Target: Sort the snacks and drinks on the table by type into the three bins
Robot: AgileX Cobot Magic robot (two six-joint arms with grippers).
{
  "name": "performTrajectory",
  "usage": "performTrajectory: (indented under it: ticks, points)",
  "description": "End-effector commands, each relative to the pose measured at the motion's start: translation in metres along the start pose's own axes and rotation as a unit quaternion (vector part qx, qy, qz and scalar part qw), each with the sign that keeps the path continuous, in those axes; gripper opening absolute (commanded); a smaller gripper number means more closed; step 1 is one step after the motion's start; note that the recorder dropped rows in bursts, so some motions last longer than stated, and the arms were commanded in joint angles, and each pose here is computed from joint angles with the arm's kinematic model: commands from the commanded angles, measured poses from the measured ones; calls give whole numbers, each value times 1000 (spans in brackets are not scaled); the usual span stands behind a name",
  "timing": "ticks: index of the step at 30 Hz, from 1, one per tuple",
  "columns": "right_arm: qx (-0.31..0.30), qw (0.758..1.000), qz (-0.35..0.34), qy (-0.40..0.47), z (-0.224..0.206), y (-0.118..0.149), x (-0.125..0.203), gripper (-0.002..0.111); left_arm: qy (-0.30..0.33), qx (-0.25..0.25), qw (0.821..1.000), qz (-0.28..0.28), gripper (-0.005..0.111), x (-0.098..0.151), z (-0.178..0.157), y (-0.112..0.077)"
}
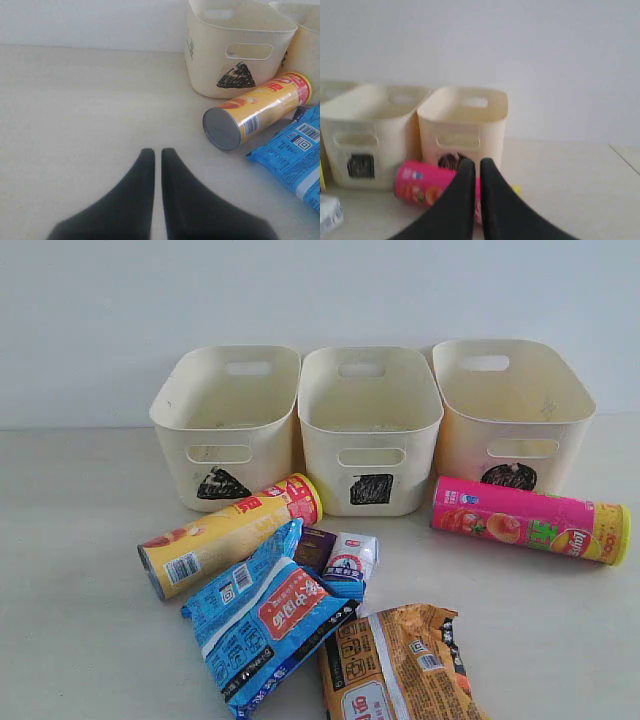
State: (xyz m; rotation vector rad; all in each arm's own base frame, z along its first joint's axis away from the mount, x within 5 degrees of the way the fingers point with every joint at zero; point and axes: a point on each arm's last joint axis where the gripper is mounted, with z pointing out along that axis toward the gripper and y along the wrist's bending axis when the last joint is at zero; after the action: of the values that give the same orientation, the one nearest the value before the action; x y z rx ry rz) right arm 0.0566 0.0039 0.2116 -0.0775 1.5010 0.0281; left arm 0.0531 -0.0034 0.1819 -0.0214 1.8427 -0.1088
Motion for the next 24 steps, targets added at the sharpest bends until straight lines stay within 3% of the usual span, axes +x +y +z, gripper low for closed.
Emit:
performTrajectory:
  ticks: [1,6,13,17,24]
  points:
    - [-1,990,118,-78,-2,-1,-14,1,1,-2,1000,-2,4,1,0,0]
    - [-6,981,149,-123,-3,-2,-22,1,1,-2,1000,-2,4,1,0,0]
    - [-7,982,144,-122,8,-4,-70,1,1,-2,1000,-2,4,1,0,0]
    - [-5,989,130,-70,27,-4,-95,1,1,-2,1000,-2,4,1,0,0]
    - [2,994,81,70,66,-3,-110,1,1,-2,1000,-2,4,1,0,0]
